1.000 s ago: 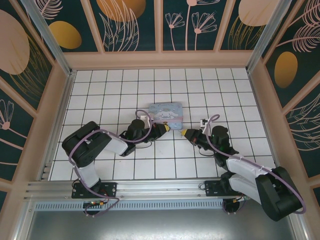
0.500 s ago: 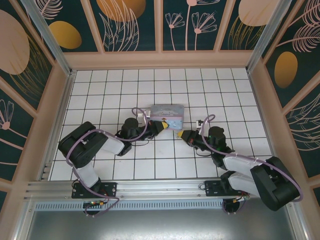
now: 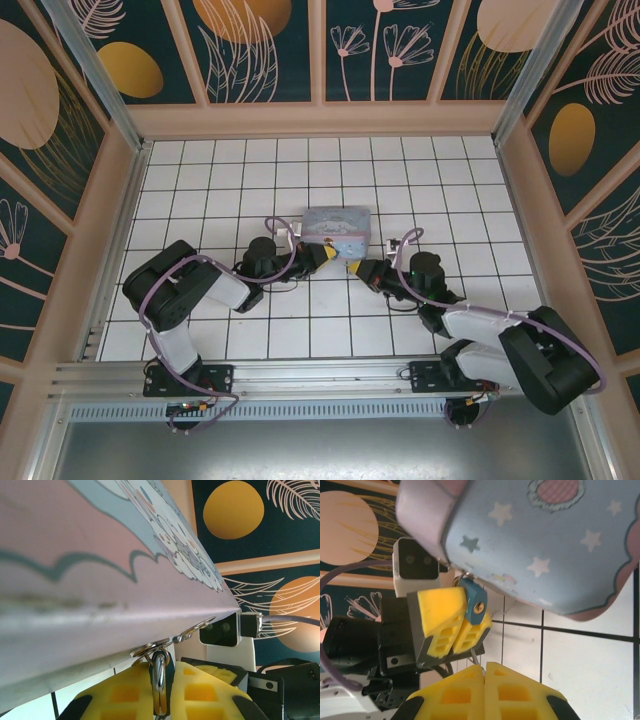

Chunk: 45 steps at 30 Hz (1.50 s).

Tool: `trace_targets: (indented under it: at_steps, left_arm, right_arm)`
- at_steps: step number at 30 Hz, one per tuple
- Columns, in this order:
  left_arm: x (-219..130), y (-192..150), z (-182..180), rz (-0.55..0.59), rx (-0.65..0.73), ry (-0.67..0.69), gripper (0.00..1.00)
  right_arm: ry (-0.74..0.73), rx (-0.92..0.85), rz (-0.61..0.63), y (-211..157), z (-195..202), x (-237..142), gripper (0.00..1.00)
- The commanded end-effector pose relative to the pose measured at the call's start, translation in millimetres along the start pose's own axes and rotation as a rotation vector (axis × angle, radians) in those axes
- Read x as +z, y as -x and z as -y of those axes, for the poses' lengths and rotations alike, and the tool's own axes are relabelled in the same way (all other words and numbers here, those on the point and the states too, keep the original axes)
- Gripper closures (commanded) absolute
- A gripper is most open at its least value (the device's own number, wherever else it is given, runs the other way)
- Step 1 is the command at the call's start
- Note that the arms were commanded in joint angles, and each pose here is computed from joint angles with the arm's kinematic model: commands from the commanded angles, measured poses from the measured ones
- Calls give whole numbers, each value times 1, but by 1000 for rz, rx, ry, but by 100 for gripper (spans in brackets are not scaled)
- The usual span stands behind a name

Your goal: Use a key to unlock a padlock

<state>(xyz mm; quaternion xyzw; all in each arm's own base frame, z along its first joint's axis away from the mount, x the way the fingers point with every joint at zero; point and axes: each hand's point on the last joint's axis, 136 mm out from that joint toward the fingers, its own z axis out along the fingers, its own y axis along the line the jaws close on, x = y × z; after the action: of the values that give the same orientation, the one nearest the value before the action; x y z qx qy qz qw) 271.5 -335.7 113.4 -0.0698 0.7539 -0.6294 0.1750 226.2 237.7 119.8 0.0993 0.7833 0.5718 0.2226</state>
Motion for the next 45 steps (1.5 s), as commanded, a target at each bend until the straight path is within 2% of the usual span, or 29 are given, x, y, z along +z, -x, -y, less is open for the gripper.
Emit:
trace_targets:
  at_steps: [1, 45]
  left_arm:
    - [0, 1, 18, -10, 44, -51, 100]
    - [-2, 1, 14, -2, 53, -40, 100]
  right_arm:
    - [12, 1, 33, 11, -8, 8, 100]
    - [26, 9, 40, 20, -20, 27, 100]
